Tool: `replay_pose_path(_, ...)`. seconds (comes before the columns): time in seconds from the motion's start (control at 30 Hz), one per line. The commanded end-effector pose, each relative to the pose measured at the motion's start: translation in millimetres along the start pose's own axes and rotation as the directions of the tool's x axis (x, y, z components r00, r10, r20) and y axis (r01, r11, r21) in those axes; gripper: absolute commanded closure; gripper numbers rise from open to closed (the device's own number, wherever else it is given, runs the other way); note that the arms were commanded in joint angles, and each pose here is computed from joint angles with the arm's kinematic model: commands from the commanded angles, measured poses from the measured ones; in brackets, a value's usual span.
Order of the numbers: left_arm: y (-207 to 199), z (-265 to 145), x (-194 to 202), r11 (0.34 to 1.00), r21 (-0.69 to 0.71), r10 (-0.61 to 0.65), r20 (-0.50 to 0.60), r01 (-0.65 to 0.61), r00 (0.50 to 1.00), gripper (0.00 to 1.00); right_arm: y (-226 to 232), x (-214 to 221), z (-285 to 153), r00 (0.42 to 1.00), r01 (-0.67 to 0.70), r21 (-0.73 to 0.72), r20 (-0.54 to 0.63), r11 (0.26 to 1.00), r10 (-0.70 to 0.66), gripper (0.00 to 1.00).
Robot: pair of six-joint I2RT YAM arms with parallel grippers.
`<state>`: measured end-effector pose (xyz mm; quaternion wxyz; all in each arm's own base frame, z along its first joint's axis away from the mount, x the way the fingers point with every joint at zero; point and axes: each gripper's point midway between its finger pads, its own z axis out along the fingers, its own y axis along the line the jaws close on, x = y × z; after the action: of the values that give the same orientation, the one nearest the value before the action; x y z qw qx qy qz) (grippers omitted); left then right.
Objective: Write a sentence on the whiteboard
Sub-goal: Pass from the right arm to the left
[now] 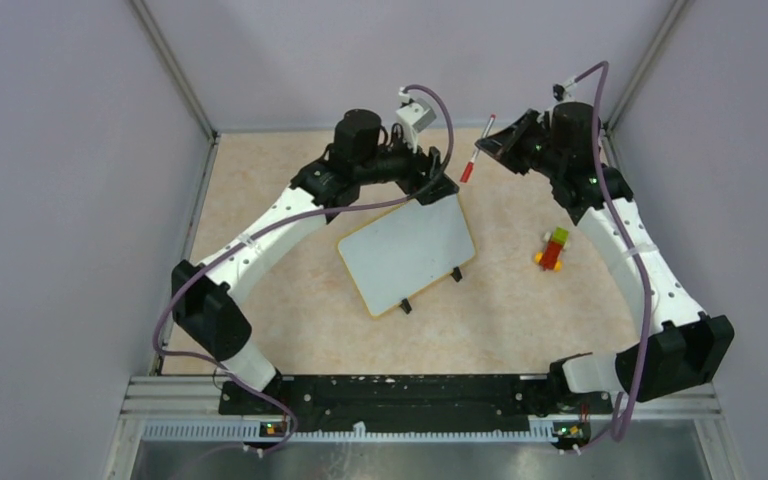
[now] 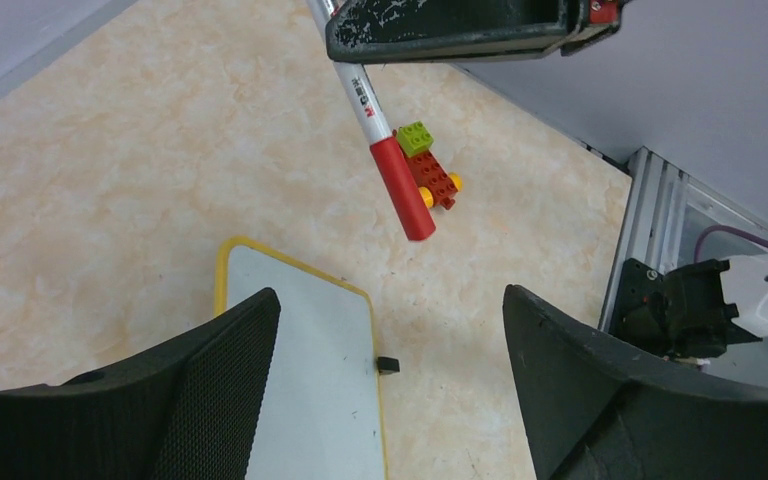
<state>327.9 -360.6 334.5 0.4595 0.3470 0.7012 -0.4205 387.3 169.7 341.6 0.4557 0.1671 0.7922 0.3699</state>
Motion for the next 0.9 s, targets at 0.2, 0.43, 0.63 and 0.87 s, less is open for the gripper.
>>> replay_pose_path(0.2,-3.2,42.7,-14.7,0.998,-0.052,-0.017,0.067,0.021,0.998,0.28,33.2,4.1,-13.1,1.000,-0.014,-0.075,0.020,0.997,0.015,1.00)
replay_pose_path(0.43,13.7,48.0,-10.7,0.991,-0.129,-0.022,0.059,0.030,0.998,0.65,33.6,15.2,-13.1,1.000,0.013,-0.096,-0.005,0.995,-0.014,1.00)
replay_pose_path(0.63,16.6,29.7,-6.0,0.993,-0.114,0.013,0.043,-0.008,0.999,1.00,36.0,28.5,-15.9,0.995,0.083,-0.173,-0.035,0.982,-0.090,0.89)
replay_pose_path(0.87,11.4,-12.3,8.4,0.979,-0.028,0.202,-0.035,-0.203,0.979,1.00,51.3,37.0,-44.7,0.940,0.286,-0.403,-0.060,0.870,-0.337,0.43)
